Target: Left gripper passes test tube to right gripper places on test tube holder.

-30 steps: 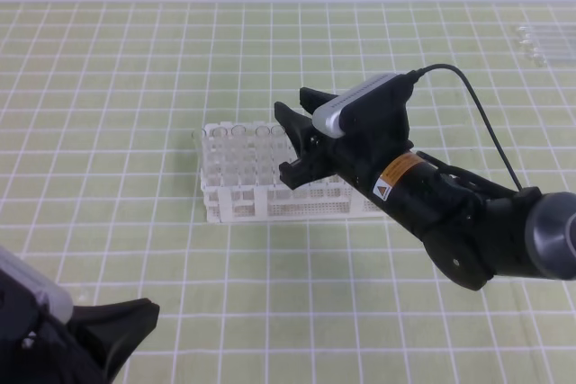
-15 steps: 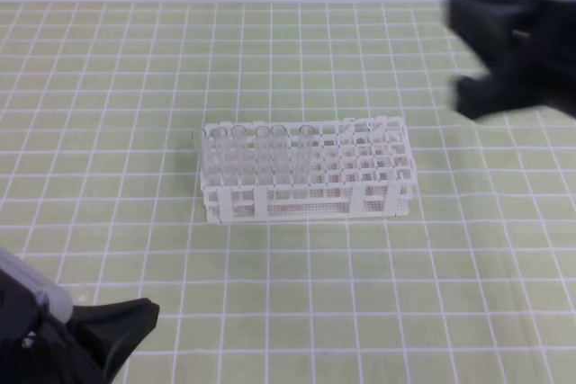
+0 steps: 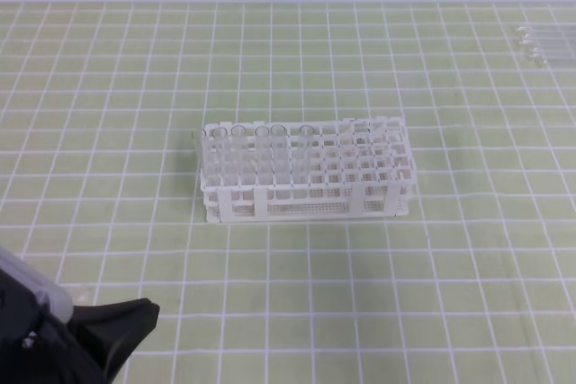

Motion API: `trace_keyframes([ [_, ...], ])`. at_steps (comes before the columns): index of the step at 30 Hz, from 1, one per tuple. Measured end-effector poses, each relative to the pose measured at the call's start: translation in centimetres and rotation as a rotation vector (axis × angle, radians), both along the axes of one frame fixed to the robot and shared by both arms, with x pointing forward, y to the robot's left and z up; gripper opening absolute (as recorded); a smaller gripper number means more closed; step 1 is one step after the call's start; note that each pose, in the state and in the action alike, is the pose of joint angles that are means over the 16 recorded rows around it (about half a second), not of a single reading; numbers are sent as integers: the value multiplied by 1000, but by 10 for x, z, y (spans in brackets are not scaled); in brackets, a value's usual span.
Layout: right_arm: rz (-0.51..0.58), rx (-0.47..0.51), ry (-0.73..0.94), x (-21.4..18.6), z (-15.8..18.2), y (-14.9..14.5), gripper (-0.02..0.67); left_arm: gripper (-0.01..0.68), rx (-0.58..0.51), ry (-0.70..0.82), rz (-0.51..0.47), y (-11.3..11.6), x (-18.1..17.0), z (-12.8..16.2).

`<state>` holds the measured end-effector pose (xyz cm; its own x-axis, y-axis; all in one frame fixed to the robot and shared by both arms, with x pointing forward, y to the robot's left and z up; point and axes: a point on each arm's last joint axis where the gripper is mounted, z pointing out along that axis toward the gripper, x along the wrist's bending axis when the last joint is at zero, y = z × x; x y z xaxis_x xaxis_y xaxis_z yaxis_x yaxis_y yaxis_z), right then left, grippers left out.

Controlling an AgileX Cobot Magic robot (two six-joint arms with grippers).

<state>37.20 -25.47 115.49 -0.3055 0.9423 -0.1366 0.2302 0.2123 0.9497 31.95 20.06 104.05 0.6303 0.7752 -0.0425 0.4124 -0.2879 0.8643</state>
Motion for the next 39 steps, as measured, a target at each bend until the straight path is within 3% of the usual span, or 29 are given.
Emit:
trace_keyframes([
  [9,-166,87,-108,-39,-58,-32,-15,-2,0,0,0,0,0,0],
  [22,-331,206,-221,-57,-151,-46,-15,-2,0,-1,0,0,0,0],
  [39,-374,281,-48,-73,-191,-46,-16,-2,1,0,1,0,0,0],
])
